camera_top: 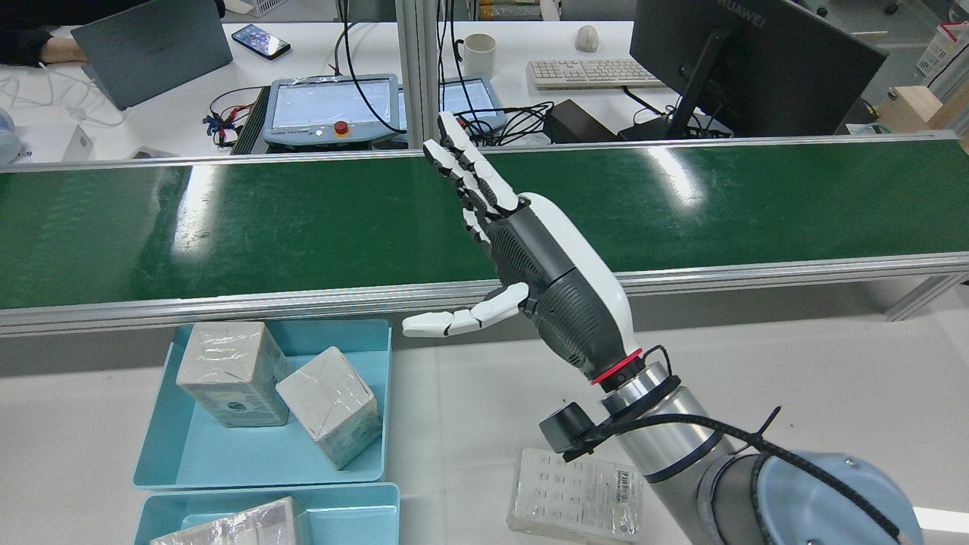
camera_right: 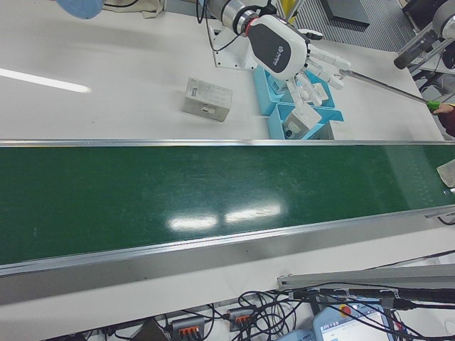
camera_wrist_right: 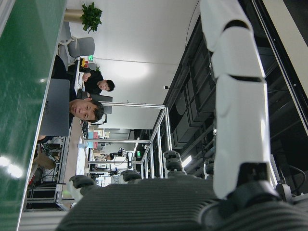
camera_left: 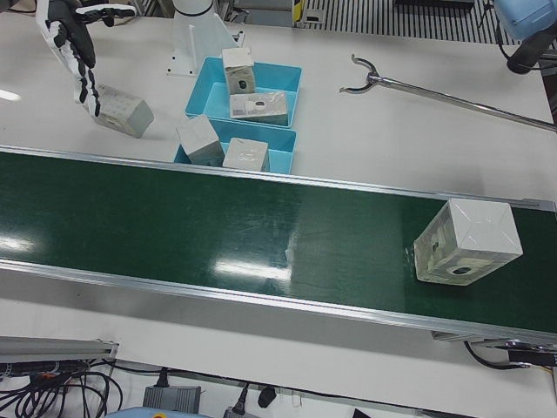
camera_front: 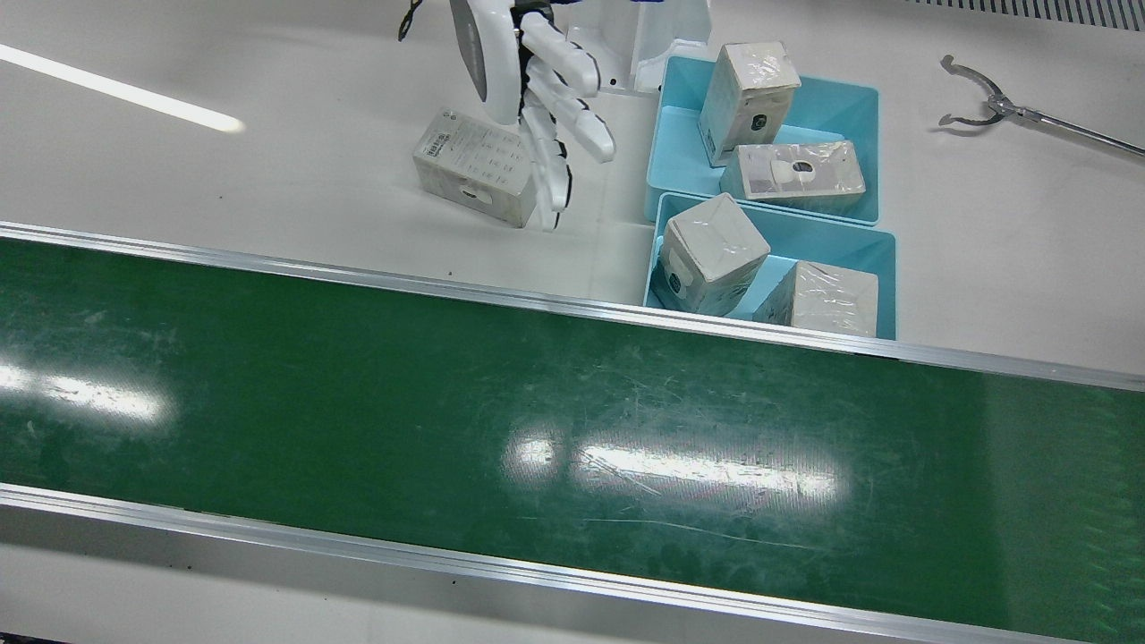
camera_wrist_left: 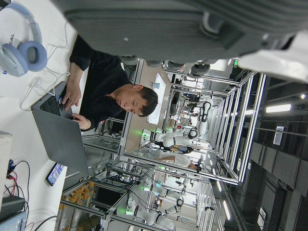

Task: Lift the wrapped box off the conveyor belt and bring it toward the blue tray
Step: 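Raise the right hand and move it along the belt toward the far end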

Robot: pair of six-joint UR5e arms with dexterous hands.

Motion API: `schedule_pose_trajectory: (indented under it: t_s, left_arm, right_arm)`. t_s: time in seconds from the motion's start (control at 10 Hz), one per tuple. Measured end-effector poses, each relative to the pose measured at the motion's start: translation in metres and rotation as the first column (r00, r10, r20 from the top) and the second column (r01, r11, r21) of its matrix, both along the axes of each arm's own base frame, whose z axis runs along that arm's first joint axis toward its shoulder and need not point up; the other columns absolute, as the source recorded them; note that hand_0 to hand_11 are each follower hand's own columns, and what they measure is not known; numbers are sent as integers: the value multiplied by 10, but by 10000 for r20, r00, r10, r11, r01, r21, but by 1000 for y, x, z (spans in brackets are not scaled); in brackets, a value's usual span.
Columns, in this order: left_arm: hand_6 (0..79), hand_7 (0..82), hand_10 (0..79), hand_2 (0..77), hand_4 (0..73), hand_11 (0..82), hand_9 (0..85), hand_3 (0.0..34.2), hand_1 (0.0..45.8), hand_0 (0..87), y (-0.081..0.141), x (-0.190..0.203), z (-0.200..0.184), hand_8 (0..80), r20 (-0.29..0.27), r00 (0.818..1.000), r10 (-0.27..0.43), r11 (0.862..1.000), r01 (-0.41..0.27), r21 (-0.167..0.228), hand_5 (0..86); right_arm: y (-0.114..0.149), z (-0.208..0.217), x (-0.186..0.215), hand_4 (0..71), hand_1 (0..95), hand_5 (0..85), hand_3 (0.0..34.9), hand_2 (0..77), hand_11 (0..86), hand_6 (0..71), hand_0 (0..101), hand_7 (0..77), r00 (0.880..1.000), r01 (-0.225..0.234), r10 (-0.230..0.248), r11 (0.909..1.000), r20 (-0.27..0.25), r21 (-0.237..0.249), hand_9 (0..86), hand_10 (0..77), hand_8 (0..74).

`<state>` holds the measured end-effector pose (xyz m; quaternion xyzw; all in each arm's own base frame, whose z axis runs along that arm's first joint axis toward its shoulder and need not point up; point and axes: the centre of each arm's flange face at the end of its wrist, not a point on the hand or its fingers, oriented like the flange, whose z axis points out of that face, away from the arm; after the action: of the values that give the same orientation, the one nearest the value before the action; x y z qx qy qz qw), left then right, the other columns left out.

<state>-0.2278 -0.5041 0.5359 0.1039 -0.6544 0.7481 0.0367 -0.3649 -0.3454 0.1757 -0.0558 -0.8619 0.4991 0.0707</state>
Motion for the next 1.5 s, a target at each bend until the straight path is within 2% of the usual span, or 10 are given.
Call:
schedule_pose_trajectory:
  t_s: [0.2,0.5,0.6,0.7,0.8,1.0,1.2,1.3,1.4,1.5]
  left_arm:
    - [0,0,0,5,0,0,0,0,0,0,0,0,0,0,0,10000,0,10000,0,0,11]
    - [0,0,5,5,0,0,0,0,0,0,0,0,0,0,0,10000,-1,10000,1,0,11]
    - [0,0,5,11,0,0,0,0,0,0,0,0,0,0,0,10000,-1,10000,1,0,11]
    - [0,0,0,5,0,0,0,0,0,0,0,0,0,0,0,10000,-1,10000,1,0,11]
    - [0,0,0,5,0,0,0,0,0,0,0,0,0,0,0,10000,0,10000,0,-1,11]
    - [0,0,0,11,0,0,0,0,0,0,0,0,0,0,0,10000,0,10000,0,0,11]
    - [0,0,5,11,0,0,0,0,0,0,0,0,0,0,0,10000,-1,10000,1,0,11]
    - [0,0,5,11,0,0,0,0,0,0,0,0,0,0,0,10000,0,10000,0,0,11]
    - [0,5,0,5,0,0,0,0,0,0,0,0,0,0,0,10000,0,10000,0,0,11]
    - [0,5,0,5,0,0,0,0,0,0,0,0,0,0,0,10000,0,10000,0,-1,11]
  right_arm:
    - [-20,18,41,0,175,49,313,169,11,0,495,44,9988,-73,64,9998,-484,-187,16,0,0]
    - [-59,63,107,0,175,22,311,180,11,0,487,0,9929,-140,6,9937,-1192,-1114,16,0,0]
    - [-72,73,125,0,158,22,312,185,11,0,486,27,9886,-275,90,9922,-1505,-1213,16,0,0]
    - [-88,84,142,0,153,16,301,125,11,0,473,0,9825,-461,211,9902,-1849,-1319,16,0,11]
    - [-103,94,156,0,153,16,301,125,11,0,473,0,9761,-673,356,9874,-2143,-1429,16,0,11]
    - [-133,117,177,0,120,11,294,109,11,0,465,0,9626,-1103,599,9775,-2642,-1800,16,0,38]
    - [-169,150,187,0,131,11,234,98,11,0,462,0,9593,-1422,730,9594,-2728,-2434,16,0,0]
    - [-182,159,188,0,131,11,234,98,11,0,462,0,9630,-1473,789,9548,-2578,-2583,16,0,0]
    - [-192,160,190,0,104,11,150,82,11,0,462,0,9677,-1487,862,9539,-2368,-2606,16,0,5]
    - [-198,158,191,0,104,11,150,82,11,0,462,0,9725,-1460,900,9543,-2149,-2606,16,0,5]
